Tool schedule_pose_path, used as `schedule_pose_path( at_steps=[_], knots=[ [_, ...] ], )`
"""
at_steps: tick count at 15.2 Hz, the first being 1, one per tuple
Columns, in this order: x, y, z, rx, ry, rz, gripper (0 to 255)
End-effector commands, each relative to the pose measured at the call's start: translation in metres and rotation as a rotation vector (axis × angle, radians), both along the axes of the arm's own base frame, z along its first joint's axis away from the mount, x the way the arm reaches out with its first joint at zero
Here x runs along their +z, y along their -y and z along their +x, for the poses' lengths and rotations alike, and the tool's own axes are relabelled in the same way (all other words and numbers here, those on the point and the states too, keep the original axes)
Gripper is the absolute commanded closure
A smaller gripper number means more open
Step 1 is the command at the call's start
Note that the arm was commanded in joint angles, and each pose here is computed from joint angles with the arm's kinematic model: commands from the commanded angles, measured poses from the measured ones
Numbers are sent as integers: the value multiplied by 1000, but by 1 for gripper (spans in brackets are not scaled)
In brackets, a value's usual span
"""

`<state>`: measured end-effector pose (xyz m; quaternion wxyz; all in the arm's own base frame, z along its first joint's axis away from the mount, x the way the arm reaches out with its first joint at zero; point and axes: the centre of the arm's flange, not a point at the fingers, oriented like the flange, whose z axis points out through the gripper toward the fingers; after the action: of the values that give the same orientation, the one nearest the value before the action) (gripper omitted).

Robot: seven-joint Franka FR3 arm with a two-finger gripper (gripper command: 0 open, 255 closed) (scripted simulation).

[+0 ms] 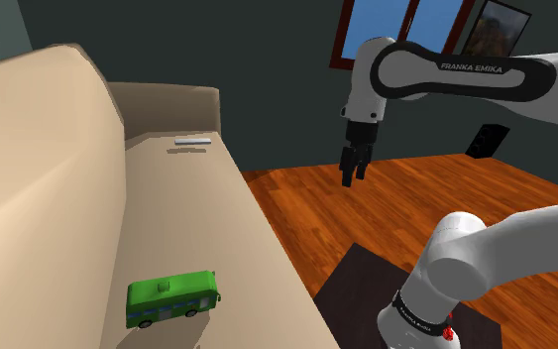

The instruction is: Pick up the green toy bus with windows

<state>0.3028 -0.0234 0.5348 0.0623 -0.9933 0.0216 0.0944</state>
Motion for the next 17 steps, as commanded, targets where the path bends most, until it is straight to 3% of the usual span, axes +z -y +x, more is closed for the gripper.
schedule_pose_path(
  at_steps=[1,17],
  knots=[
    [0,0,0,0,0,0,0],
    [-106,-135,115,390,109,23,0]
  ],
)
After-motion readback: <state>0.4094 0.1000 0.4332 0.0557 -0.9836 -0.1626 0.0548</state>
